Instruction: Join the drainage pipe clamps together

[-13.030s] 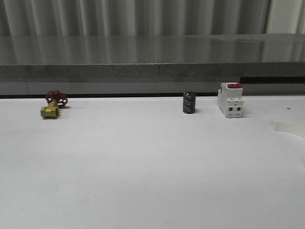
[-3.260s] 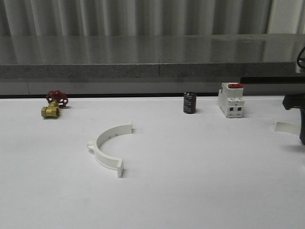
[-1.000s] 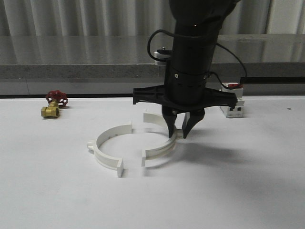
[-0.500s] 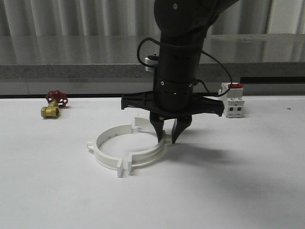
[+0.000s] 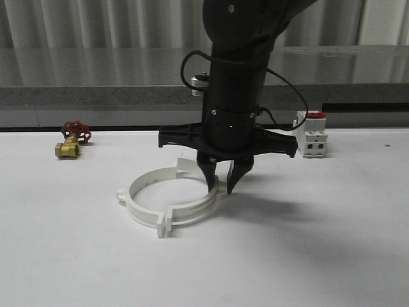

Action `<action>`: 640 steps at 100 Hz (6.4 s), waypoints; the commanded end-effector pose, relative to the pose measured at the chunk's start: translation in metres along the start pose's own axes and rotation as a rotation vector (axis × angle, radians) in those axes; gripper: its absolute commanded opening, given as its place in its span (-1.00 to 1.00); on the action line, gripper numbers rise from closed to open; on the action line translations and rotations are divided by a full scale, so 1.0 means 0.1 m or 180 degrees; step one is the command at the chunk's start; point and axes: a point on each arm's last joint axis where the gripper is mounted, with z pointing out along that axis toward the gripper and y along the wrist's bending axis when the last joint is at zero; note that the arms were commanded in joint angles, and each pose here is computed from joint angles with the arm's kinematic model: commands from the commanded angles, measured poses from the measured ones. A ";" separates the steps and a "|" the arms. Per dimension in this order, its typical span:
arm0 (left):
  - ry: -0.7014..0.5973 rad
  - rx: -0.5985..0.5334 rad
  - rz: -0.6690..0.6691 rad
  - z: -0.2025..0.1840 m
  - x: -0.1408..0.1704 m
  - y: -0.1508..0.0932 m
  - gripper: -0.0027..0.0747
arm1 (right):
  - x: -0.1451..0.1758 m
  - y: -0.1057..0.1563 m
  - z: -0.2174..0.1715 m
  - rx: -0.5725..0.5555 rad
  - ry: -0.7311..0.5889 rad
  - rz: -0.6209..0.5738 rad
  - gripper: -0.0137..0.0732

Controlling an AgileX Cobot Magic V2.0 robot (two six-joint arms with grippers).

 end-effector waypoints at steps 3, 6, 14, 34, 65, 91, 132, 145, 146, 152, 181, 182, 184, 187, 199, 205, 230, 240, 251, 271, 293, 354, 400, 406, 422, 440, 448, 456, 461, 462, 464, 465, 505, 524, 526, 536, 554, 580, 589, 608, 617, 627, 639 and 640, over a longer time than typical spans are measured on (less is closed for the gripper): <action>-0.0301 0.0085 0.0010 -0.03 -0.14 -0.04 -0.98 | -0.14 0.08 -0.28 -0.0206 -0.0285 -0.0028 -0.36; -0.0301 0.0085 0.0010 -0.03 -0.14 -0.04 -0.98 | -0.14 0.08 -0.28 -0.0206 -0.0285 -0.0022 -0.36; -0.0301 0.0085 0.0010 -0.03 -0.14 -0.04 -0.98 | -0.13 0.08 -0.29 -0.0210 -0.0287 -0.0017 -0.36; -0.0301 0.0085 0.0010 -0.03 -0.14 -0.04 -0.98 | -0.14 0.08 -0.29 -0.0216 -0.0291 0.0001 -0.36; -0.0301 0.0085 0.0010 -0.03 -0.14 -0.04 -0.98 | -0.13 0.08 -0.28 -0.0218 -0.0259 0.0030 -0.36; -0.0301 0.0085 0.0010 -0.03 -0.14 -0.04 -0.98 | -0.12 0.09 -0.28 -0.0226 -0.0240 0.0050 -0.36; -0.0301 0.0085 0.0010 -0.03 -0.14 -0.04 -0.98 | -0.12 0.09 -0.28 -0.0233 -0.0232 0.0061 0.22; -0.0301 0.0085 0.0010 -0.03 -0.14 -0.04 -0.98 | -0.12 0.09 -0.28 -0.0233 -0.0232 0.0061 0.33; -0.0301 0.0085 0.0010 -0.03 -0.14 -0.04 -0.98 | -0.12 0.09 -0.28 -0.0233 -0.0232 0.0061 0.33; -0.0301 0.0085 0.0010 -0.03 -0.14 -0.04 -0.98 | -0.12 0.09 -0.28 -0.0235 -0.0234 0.0061 0.33; -0.0301 0.0085 0.0010 -0.03 -0.14 -0.04 -0.98 | -0.16 0.10 -0.38 -0.0280 -0.0310 -0.0173 0.33; -0.0301 0.0085 0.0010 -0.03 -0.14 -0.04 -0.98 | -0.16 0.10 -0.39 -0.0289 -0.0322 -0.0182 0.33; -0.0301 0.0085 0.0010 -0.03 -0.14 -0.04 -0.98 | -0.17 0.10 -0.42 -0.0302 -0.0340 -0.0200 0.33; -0.0301 0.0085 0.0010 -0.03 -0.14 -0.04 -0.98 | -0.18 0.11 -0.45 -0.0319 -0.0363 -0.0236 0.33; -0.0301 0.0085 0.0010 -0.03 -0.14 -0.04 -0.98 | -0.21 0.11 -0.62 -0.0387 -0.0484 -0.0456 0.33; -0.0301 0.0085 0.0010 -0.03 -0.14 -0.04 -0.98 | -0.25 0.08 -0.74 -0.0421 -0.0561 -0.0502 0.33; -0.0301 0.0085 0.0010 -0.03 -0.14 -0.04 -0.98 | -0.41 -0.33 -1.12 -0.0346 -0.0769 -0.0479 0.33; -0.0301 0.0085 0.0010 -0.03 -0.14 -0.04 -0.98 | -0.44 -0.64 -1.23 -0.0246 -0.0819 -0.0390 0.33; -0.0301 0.0085 0.0010 -0.03 -0.14 -0.04 -0.98 | -0.41 -0.96 -1.40 -0.0154 -0.0906 -0.0296 0.33; -0.0301 0.0085 0.0010 -0.03 -0.14 -0.04 -0.98 | -0.22 -1.59 -1.68 0.0063 -0.1021 0.0015 0.33; -0.0301 0.0085 0.0010 -0.03 -0.14 -0.04 -0.98 | 0.20 -1.99 -1.99 0.0170 -0.1213 0.0135 0.33; -0.0301 0.0085 0.0010 -0.03 -0.14 -0.04 -0.98 | 1.41 -2.36 -2.36 0.0175 -0.1694 0.0033 -0.04; -0.0301 0.0085 0.0010 -0.03 -0.14 -0.04 -0.98 | 1.49 -2.38 -2.43 0.0131 -0.1840 0.0036 -0.84; -0.0301 0.0085 0.0010 -0.03 -0.14 -0.04 -0.98 | 1.49 -2.38 -2.43 0.0131 -0.1840 0.0036 -0.84; -0.0301 0.0085 0.0010 -0.03 -0.14 -0.04 -0.98 | 1.49 -2.38 -2.43 0.0131 -0.1840 0.0036 -0.84; -0.0301 0.0085 0.0010 -0.03 -0.14 -0.04 -0.98 | 1.49 -2.38 -2.43 0.0131 -0.1840 0.0036 -0.84; -0.0301 0.0085 0.0010 -0.03 -0.14 -0.04 -0.98 | 1.49 -2.38 -2.43 0.0131 -0.1840 0.0036 -0.84; -0.0301 0.0085 0.0010 -0.03 -0.14 -0.04 -0.98 | 1.49 -2.38 -2.43 0.0131 -0.1840 0.0036 -0.84; -0.0301 0.0085 0.0010 -0.03 -0.14 -0.04 -0.98 | 1.49 -2.38 -2.43 0.0131 -0.1840 0.0036 -0.84; -0.0301 0.0085 0.0010 -0.03 -0.14 -0.04 -0.98 | 1.49 -2.38 -2.43 0.0131 -0.1840 0.0036 -0.84; -0.0301 0.0085 0.0010 -0.03 -0.14 -0.04 -0.98 | 1.49 -2.38 -2.42 0.0130 -0.1841 0.0035 -0.84; -0.0301 0.0085 0.0010 -0.03 -0.14 -0.04 -0.98 | 1.48 -2.38 -2.42 0.0127 -0.1848 0.0034 -0.84; -0.0301 0.0085 0.0010 -0.03 -0.14 -0.04 -0.98 | 1.76 -2.42 -2.17 -0.0259 -0.2727 -0.0122 -0.84; -0.0301 0.0085 0.0010 -0.03 -0.14 -0.04 -0.98 | 1.99 -2.51 -2.08 -0.0223 -0.3159 -0.0109 -0.84; -0.0301 0.0085 0.0010 -0.03 -0.14 -0.04 -0.98 | 2.01 -2.52 -2.07 -0.0222 -0.3204 -0.0099 -0.84; -0.0301 0.0085 0.0010 -0.03 -0.14 -0.04 -0.98 | 2.11 -2.54 -2.03 -0.0215 -0.3420 -0.0092 -0.84; -0.0301 0.0085 0.0010 -0.03 -0.14 -0.04 -0.98 | 2.25 -2.57 -1.93 -0.0256 -0.3782 -0.0148 -0.84; -0.0301 0.0085 0.0010 -0.03 -0.14 -0.04 -0.98 | 2.35 -2.61 -1.73 -0.0301 -0.4050 -0.0159 -0.84; -0.0301 0.0085 0.0010 -0.03 -0.14 -0.04 -0.98 | 2.36 -2.61 -1.69 -0.0309 -0.4040 -0.0145 -0.84; -0.0294 0.0084 0.0010 -0.03 -0.14 -0.04 -0.98 | 2.35 -2.61 -1.70 -0.0316 -0.4083 -0.0147 -0.84; -0.0294 0.0084 0.0010 -0.03 -0.14 -0.04 -0.98 | 2.35 -2.61 -1.70 -0.0314 -0.4071 -0.0147 -0.84; -0.0294 0.0084 0.0010 -0.03 -0.14 -0.04 -0.98 | 2.35 -2.61 -1.69 -0.0313 -0.4060 -0.0146 -0.84; -0.0294 0.0084 0.0010 -0.03 -0.14 -0.04 -0.98 | 2.35 -2.61 -1.69 -0.0313 -0.4060 -0.0146 -0.84; -0.0294 0.0084 0.0010 -0.03 -0.14 -0.04 -0.98 | 2.35 -2.61 -1.69 -0.0313 -0.4060 -0.0146 -0.84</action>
